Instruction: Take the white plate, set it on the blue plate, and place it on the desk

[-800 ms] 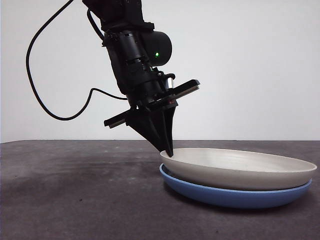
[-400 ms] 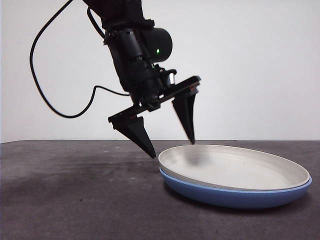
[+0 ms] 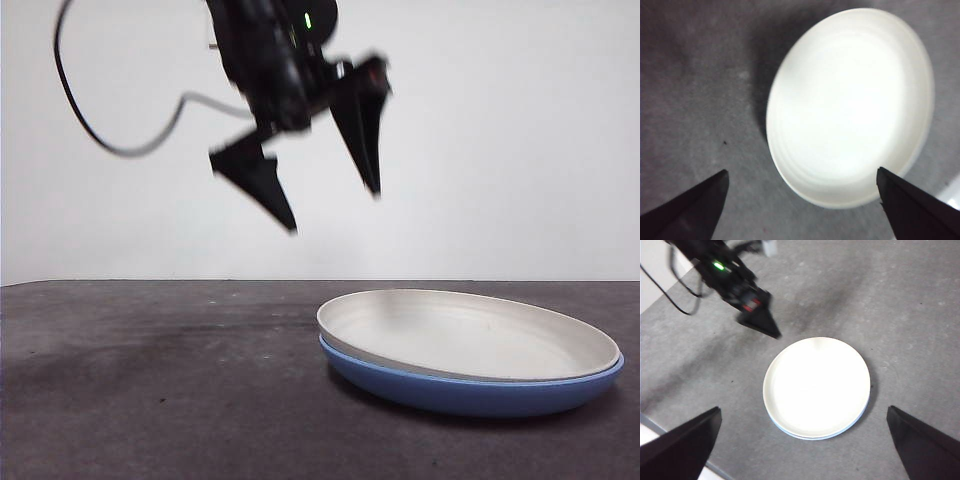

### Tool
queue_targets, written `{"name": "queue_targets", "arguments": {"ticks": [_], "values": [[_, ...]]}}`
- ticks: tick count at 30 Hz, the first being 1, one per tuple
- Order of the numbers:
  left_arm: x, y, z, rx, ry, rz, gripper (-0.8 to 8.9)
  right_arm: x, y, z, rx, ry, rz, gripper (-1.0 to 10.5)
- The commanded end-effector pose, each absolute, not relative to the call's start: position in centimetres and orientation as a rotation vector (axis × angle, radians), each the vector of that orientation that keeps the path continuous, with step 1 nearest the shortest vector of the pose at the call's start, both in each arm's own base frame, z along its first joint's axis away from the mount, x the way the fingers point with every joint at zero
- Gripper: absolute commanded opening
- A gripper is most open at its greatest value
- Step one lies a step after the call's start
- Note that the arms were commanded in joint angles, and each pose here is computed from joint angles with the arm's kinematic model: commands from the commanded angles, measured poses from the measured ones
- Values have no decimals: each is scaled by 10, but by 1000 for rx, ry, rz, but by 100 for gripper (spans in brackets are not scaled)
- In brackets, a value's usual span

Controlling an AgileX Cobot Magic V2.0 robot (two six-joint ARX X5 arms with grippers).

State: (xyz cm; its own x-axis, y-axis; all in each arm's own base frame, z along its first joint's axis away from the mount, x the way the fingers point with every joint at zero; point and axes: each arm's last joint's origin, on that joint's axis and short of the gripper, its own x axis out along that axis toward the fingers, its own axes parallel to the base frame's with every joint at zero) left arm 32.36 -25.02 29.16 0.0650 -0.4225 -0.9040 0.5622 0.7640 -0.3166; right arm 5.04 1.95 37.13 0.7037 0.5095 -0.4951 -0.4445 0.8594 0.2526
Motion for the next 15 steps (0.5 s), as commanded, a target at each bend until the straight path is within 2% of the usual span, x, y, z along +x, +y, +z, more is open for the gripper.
{"name": "queue_targets", "arguments": {"ticks": [1,4,10,15], "values": [[307,-239,332,165,1213,-805,481,49,19,376,110,572,517,659],[287,-222,359,183,1179,-824,496,50,19,376,124,575,512,659],[244,-183,412,190,1077,-843,626,62,21,371,180,644,492,660],[204,-150,448,193,938,-865,626,79,24,359,201,745,484,659]]}}
